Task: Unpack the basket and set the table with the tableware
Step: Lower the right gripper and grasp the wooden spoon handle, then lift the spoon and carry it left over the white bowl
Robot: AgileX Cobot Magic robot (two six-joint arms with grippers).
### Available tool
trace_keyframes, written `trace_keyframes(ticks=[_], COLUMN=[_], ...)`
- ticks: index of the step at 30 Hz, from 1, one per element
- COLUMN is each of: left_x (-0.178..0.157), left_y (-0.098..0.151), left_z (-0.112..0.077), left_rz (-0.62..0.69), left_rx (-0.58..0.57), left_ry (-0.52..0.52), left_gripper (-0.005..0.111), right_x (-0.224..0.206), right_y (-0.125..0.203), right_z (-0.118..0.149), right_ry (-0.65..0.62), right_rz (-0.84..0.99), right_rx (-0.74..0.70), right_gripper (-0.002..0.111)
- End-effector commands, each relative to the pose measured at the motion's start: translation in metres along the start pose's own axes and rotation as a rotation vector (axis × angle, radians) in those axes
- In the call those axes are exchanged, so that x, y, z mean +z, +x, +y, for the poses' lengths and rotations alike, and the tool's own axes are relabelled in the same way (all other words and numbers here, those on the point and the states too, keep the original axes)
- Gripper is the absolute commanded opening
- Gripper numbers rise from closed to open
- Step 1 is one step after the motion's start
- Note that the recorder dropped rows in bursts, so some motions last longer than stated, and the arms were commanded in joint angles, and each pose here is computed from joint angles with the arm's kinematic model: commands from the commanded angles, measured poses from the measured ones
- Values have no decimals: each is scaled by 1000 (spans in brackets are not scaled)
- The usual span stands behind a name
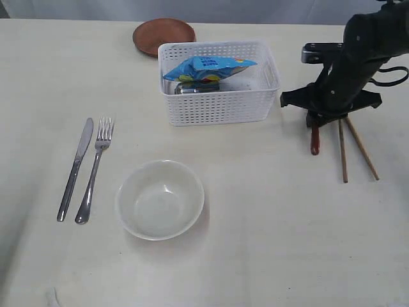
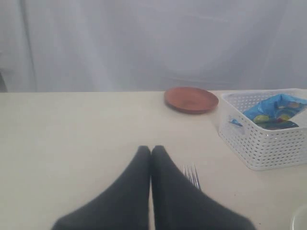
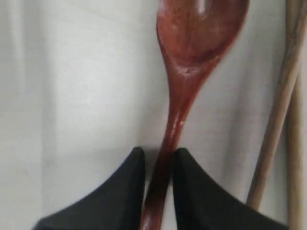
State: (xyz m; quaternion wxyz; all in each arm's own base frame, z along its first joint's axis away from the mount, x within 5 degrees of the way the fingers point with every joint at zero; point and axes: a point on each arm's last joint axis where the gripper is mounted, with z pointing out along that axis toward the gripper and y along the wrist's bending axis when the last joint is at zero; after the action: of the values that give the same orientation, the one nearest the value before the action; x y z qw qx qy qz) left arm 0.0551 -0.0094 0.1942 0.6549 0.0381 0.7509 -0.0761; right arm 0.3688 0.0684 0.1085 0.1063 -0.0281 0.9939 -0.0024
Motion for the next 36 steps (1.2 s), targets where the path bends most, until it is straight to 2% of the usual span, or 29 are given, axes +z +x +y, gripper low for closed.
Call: trace_keyframes(ticks=[1, 7, 14, 17, 19, 23, 28, 36], left_x=[0, 0, 0, 0, 0, 0, 0, 0], left_y=[0, 0, 0, 0, 0, 0, 0, 0], left_z=[0, 0, 0, 0, 0, 0, 0, 0], left_rz=[-7, -7, -7, -7, -7, -7, -7, -7], left_rx=[-4, -4, -4, -4, -4, -4, -6, -6], left_ry=[2, 2, 2, 2, 2, 2, 3, 3], left_gripper=[0, 0, 0, 0, 0, 0, 0, 0], right_x=[17, -19, -107, -145, -165, -184, -182, -149], right_y=[10, 3, 4, 16, 31, 62, 100, 138], right_z=[-4, -4, 2, 25, 47, 93, 147, 195], right_ry=[21, 17, -6, -35, -64, -128, -187, -174], right_rz=[79, 5, -157, -215, -216, -169, -86, 64], right_rx=[-20, -32, -57, -173, -300, -507, -788, -984], right_gripper=[0, 0, 0, 0, 0, 0, 0, 0])
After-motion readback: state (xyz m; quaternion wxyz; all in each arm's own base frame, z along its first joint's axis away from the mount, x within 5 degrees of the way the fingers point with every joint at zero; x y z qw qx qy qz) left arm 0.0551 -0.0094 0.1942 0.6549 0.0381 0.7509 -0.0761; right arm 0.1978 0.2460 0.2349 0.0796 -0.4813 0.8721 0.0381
